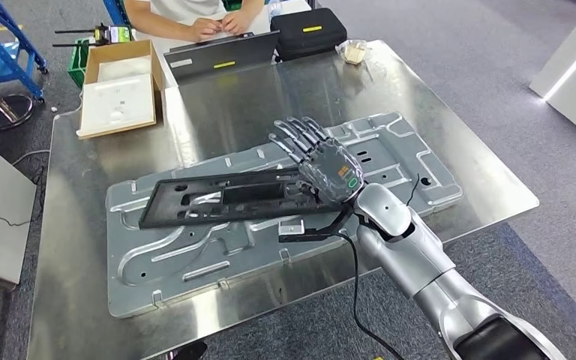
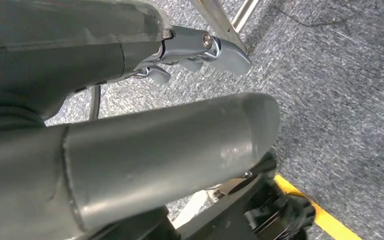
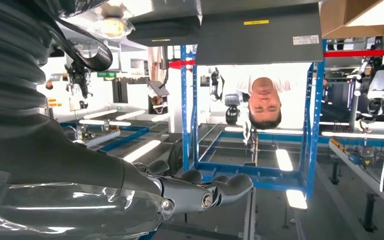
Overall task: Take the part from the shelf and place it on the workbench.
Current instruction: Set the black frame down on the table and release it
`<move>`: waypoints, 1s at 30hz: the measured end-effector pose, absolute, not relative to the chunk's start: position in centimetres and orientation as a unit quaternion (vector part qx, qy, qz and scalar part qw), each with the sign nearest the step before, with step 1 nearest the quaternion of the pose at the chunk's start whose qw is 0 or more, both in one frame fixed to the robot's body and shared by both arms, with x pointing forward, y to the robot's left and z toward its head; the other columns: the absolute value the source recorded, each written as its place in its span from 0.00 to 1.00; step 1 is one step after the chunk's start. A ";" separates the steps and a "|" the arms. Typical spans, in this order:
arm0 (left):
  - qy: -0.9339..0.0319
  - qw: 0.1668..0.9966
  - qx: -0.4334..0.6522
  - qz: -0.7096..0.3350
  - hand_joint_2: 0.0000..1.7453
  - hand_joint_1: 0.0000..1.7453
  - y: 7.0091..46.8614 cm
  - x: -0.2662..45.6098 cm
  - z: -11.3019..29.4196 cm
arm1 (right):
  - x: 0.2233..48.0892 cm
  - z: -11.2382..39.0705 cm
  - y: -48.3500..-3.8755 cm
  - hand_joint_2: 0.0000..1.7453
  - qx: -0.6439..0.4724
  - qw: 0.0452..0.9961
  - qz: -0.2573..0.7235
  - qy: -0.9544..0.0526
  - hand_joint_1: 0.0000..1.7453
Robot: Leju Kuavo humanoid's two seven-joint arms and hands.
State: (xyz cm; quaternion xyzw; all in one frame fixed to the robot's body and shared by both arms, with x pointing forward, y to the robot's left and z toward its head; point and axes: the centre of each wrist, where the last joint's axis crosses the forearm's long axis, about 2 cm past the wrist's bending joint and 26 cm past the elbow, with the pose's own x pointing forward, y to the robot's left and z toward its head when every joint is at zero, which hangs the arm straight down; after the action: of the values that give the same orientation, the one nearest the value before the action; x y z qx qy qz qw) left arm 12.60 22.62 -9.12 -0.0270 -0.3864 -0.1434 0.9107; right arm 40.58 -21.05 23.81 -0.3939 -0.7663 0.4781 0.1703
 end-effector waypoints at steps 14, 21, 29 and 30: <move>-0.385 0.911 -0.021 -0.143 0.00 0.00 22.8 12.6 -9.1 | 39.7 23.2 -21.0 1.00 -0.390 0.174 0.434 -0.793 0.00; -0.381 0.913 -0.015 -0.142 0.00 0.00 22.8 12.6 -9.2 | 36.8 20.7 -21.2 1.00 -0.370 0.186 0.376 -0.829 0.00; -0.370 0.919 -0.013 -0.138 0.00 0.00 22.8 12.8 -9.1 | 35.0 20.1 -20.3 1.00 -0.368 0.184 0.349 -0.842 0.00; -0.369 0.919 -0.012 -0.138 0.00 0.00 22.8 12.8 -9.1 | 34.9 20.2 -20.2 1.00 -0.368 0.184 0.347 -0.843 0.00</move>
State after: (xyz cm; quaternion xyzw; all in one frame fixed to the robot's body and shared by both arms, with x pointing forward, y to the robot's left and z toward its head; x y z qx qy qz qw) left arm 12.79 22.82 -9.09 -0.0123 -0.3686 -0.1381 0.9192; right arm 34.92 -20.21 20.16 -0.3675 -0.8430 0.3473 0.1835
